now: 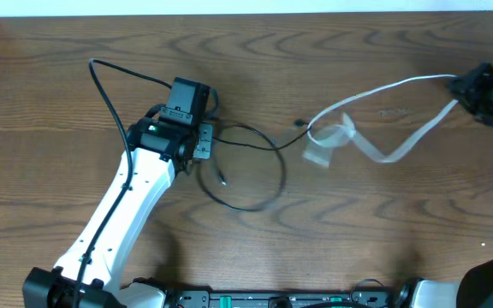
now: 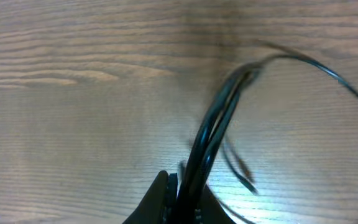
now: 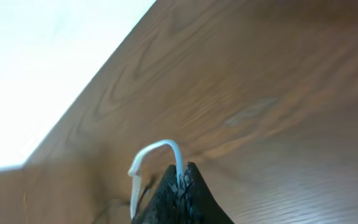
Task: Untangle cables
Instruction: 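Pull the white cable out rightward with the right gripper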
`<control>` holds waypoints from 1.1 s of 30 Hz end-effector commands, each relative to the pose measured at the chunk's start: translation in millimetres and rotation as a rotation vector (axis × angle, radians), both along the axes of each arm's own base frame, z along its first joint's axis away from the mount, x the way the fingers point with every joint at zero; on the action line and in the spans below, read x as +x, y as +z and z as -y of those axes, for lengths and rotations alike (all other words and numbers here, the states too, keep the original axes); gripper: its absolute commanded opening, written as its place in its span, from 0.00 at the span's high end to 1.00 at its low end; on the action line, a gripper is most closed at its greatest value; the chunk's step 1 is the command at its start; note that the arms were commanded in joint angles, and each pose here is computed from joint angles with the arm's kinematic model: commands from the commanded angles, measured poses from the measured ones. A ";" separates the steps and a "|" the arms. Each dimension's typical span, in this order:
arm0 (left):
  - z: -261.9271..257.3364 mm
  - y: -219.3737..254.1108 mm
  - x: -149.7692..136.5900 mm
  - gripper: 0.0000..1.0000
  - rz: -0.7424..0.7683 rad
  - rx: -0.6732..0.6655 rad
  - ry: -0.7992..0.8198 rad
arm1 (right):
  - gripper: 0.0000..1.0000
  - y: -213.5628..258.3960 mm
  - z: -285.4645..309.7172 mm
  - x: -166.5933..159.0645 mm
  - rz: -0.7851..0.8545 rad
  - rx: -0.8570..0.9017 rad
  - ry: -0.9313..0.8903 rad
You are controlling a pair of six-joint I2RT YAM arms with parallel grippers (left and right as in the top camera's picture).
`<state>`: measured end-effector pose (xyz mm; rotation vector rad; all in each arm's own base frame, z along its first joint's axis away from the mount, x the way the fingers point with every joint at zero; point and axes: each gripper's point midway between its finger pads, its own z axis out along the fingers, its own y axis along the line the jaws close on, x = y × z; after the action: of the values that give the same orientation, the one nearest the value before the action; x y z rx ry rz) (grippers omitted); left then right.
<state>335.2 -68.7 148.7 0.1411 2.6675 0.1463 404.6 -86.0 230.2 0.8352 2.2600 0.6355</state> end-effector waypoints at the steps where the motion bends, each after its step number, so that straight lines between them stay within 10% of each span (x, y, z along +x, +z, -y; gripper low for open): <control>1: -12.1 4.2 2.3 0.93 0.015 0.005 0.061 | 0.99 4.9 46.0 -8.9 0.004 0.002 -0.164; 19: -14.8 3.6 2.8 0.93 0.014 -0.025 0.102 | 0.99 189.8 109.7 21.5 0.537 -0.055 -0.291; 33: -3.5 1.6 0.5 0.92 -0.005 -0.081 0.073 | 0.99 199.4 144.0 104.8 0.404 -0.304 -0.291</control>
<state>335.5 -64.0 147.1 0.0419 2.6844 0.0861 484.3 -208.9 453.8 0.7735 1.7318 0.4187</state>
